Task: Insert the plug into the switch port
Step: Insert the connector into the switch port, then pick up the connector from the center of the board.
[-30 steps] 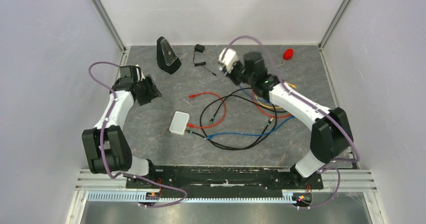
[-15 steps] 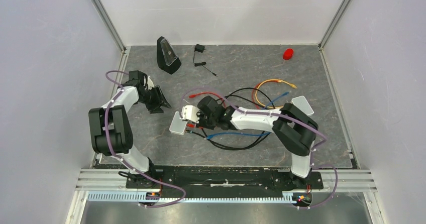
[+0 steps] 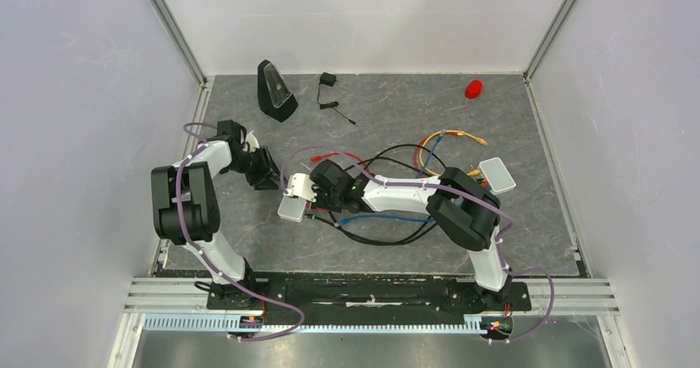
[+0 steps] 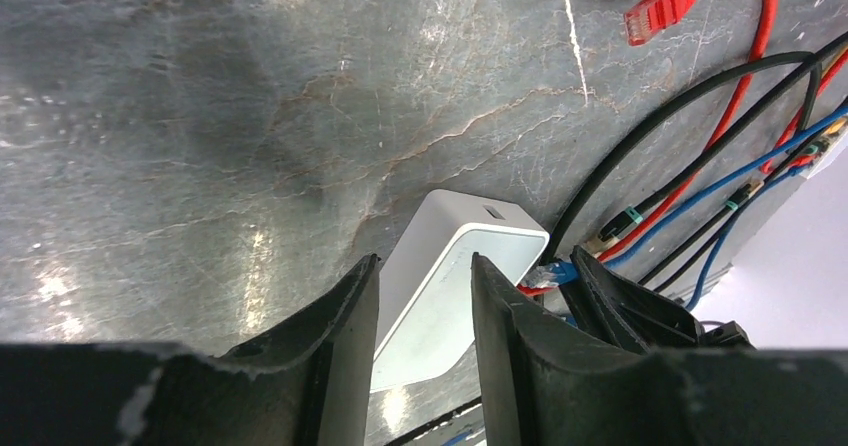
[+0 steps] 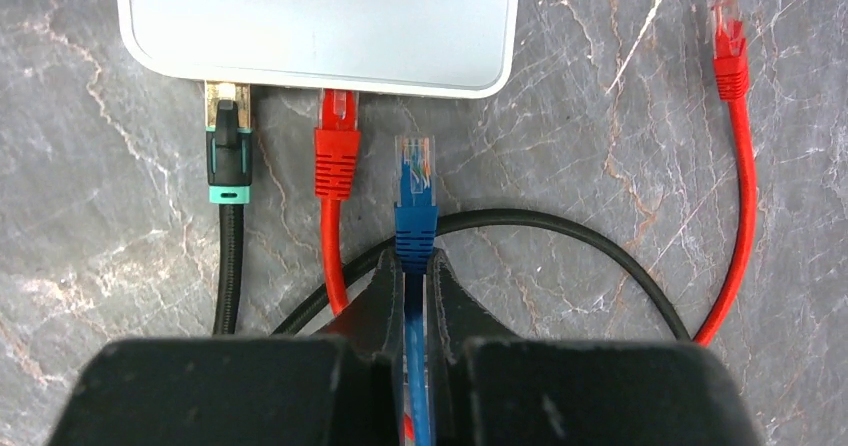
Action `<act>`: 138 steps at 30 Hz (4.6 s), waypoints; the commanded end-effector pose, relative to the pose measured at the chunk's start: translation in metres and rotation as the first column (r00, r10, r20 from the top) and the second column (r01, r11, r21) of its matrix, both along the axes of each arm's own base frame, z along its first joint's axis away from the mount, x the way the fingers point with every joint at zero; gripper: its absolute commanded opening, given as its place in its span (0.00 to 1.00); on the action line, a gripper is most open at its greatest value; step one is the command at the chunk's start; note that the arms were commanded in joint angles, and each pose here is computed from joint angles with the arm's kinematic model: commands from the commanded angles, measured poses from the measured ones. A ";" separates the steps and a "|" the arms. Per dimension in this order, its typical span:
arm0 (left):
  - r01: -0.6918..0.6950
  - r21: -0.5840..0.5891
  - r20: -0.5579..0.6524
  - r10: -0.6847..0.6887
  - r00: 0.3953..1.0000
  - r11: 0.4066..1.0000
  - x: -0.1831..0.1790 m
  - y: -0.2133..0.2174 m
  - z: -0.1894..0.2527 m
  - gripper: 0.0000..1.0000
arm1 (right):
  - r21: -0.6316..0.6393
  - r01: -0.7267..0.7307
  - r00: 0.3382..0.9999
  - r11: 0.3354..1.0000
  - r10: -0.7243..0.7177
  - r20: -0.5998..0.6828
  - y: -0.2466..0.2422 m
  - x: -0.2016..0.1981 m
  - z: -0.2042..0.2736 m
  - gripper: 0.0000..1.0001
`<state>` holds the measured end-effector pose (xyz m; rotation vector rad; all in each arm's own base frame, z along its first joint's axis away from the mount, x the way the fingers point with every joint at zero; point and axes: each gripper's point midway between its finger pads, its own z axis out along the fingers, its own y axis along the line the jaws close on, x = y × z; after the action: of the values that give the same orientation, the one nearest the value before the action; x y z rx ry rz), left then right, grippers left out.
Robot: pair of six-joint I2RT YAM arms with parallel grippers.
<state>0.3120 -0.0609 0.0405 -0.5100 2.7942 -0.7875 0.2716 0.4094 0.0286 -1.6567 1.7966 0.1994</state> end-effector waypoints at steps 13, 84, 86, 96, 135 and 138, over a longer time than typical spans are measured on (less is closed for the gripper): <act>0.107 -0.069 -0.046 -0.111 0.993 0.992 -0.012 -0.020 -0.013 0.36 | -0.017 0.032 0.999 0.999 -0.032 -0.013 0.029 0.012 0.005 0.00; 0.188 -0.284 -0.024 -0.203 0.979 0.940 -0.023 -0.058 -0.007 0.30 | 0.217 -0.012 0.989 0.976 0.044 -0.143 0.064 0.011 -0.003 0.00; 0.198 -0.310 -0.025 -0.216 0.976 0.930 -0.025 -0.067 -0.007 0.29 | 0.228 -0.016 0.990 0.973 0.048 -0.135 0.071 0.016 -0.002 0.00; 0.197 -0.464 -0.042 -0.243 0.969 0.863 -0.055 -0.109 -0.005 0.22 | 0.388 0.018 1.000 0.922 -0.012 -0.017 0.097 0.044 0.034 0.00; 0.139 0.164 0.407 -0.195 0.892 0.977 -0.013 -0.042 0.095 0.38 | 0.484 0.410 0.860 0.773 -0.504 0.078 -0.027 0.241 0.125 0.53; 0.192 0.175 0.416 -0.250 0.874 0.966 -0.035 -0.053 0.097 0.38 | 0.472 0.388 0.860 0.791 -0.495 0.124 -0.026 0.265 0.118 0.54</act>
<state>0.3025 -0.1017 0.1315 -0.1522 2.4976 -0.6570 0.5175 0.3754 0.1569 -0.7783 1.7790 0.2024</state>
